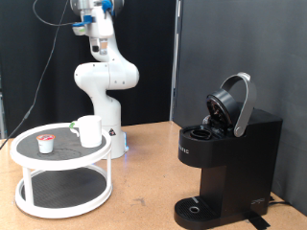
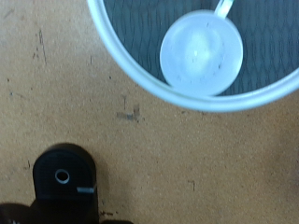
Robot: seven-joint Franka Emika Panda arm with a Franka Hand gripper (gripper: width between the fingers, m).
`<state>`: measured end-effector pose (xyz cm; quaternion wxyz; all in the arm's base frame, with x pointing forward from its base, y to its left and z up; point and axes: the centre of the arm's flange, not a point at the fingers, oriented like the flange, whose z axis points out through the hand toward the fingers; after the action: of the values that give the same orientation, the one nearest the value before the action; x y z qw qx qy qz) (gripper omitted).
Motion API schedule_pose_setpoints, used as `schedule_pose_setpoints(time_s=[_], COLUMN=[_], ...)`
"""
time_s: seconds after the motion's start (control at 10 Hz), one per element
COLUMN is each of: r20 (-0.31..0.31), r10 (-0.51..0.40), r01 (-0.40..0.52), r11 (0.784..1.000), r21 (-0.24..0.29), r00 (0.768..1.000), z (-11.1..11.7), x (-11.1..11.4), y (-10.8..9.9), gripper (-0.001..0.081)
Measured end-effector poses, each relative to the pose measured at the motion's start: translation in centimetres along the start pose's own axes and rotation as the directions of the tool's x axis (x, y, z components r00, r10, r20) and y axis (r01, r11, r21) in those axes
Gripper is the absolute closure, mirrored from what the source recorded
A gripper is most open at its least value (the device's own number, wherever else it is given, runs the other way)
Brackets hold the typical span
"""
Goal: Make a cup of coffee with the keurig machine
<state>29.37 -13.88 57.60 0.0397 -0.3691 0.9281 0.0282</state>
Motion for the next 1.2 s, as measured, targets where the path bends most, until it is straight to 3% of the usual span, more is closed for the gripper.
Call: schedule_pose_setpoints(time_s=[0.6,1.2], r20=[-0.047,-0.056], r10=[0.051,-0.014], r01=[-0.051,0.014], r11=[0.999,1.0], r21=[0.014,-0.008], r00=[0.998,0.998], z=[2.2,3.5], x=[6.7,8.0], y=[-5.3,-5.9], gripper=[0.0072,0.0072])
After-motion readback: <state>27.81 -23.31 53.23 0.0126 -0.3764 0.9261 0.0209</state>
